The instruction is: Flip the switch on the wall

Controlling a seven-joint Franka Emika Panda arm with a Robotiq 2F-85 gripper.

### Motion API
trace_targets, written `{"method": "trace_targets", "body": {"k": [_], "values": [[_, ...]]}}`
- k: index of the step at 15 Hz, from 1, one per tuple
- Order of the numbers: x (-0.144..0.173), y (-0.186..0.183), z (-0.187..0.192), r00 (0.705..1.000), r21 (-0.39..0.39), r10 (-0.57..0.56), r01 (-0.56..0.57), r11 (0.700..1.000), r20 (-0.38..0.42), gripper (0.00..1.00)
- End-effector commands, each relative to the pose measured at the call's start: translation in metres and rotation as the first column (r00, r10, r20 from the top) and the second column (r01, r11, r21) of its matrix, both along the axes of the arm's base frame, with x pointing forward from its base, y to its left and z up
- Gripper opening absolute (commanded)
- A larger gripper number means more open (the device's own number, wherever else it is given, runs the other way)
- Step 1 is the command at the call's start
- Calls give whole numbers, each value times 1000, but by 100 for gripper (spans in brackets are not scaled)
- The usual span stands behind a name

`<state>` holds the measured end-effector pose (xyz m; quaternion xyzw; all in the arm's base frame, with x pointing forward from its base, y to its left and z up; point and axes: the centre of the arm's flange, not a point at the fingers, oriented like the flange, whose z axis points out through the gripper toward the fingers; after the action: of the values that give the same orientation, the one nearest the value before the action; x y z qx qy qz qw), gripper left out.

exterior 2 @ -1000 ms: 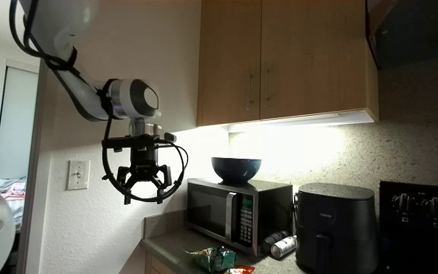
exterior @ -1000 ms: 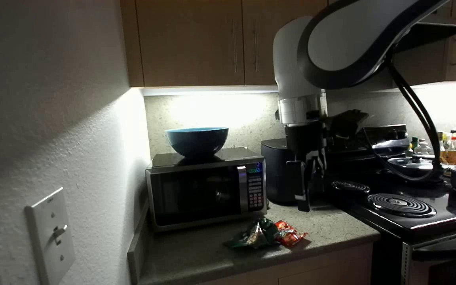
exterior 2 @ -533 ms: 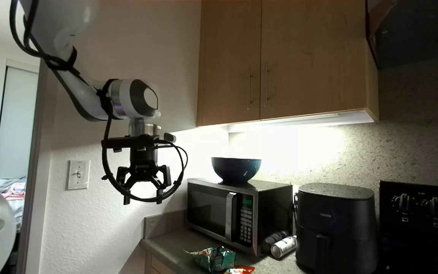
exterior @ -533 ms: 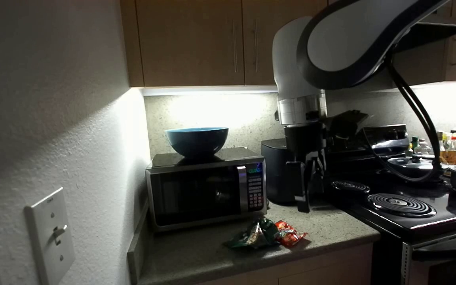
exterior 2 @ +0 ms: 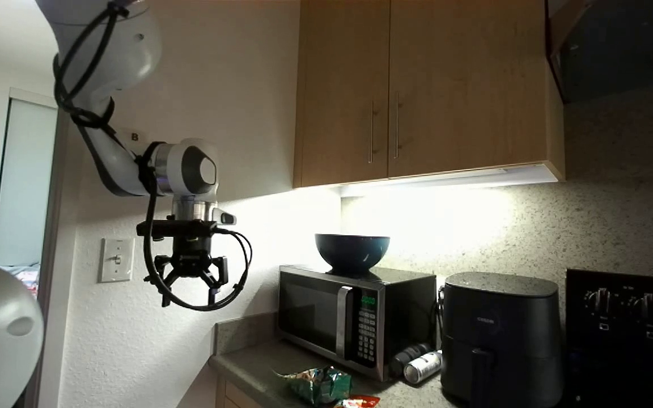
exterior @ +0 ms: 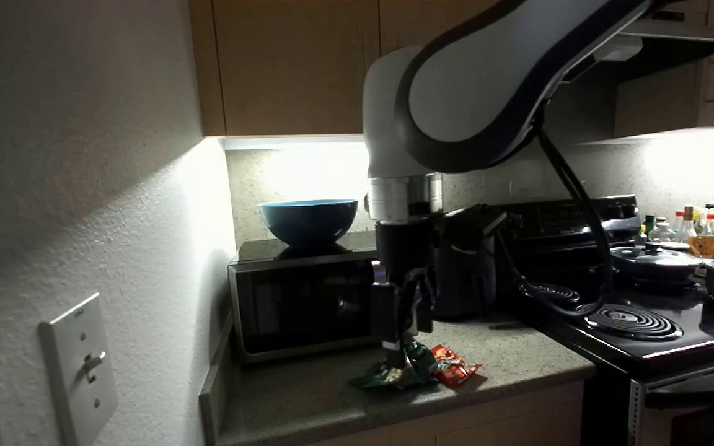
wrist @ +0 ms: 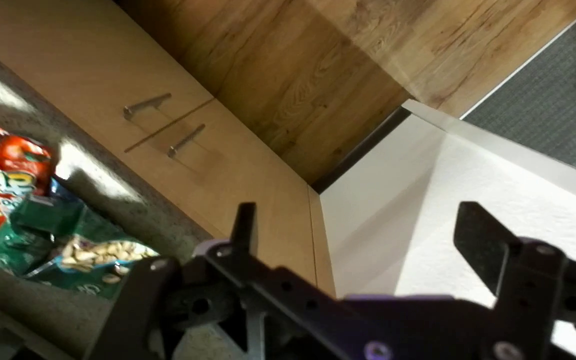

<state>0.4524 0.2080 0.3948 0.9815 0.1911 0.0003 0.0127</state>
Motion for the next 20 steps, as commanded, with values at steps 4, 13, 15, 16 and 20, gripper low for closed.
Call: {"method": "trace_targets", "body": {"k": [4,13,15,16,20], "values": [[42,95,9,984,185,31,-65,981,177,100],[42,120,18,972,260,55,-116,959,229,100],[48,134,35,958,328,28,-125,936,284,100],[50,142,46,943,356,7,-132,925,332,100],[55,162,74,902,430,-20,-186,884,431,100]]}}
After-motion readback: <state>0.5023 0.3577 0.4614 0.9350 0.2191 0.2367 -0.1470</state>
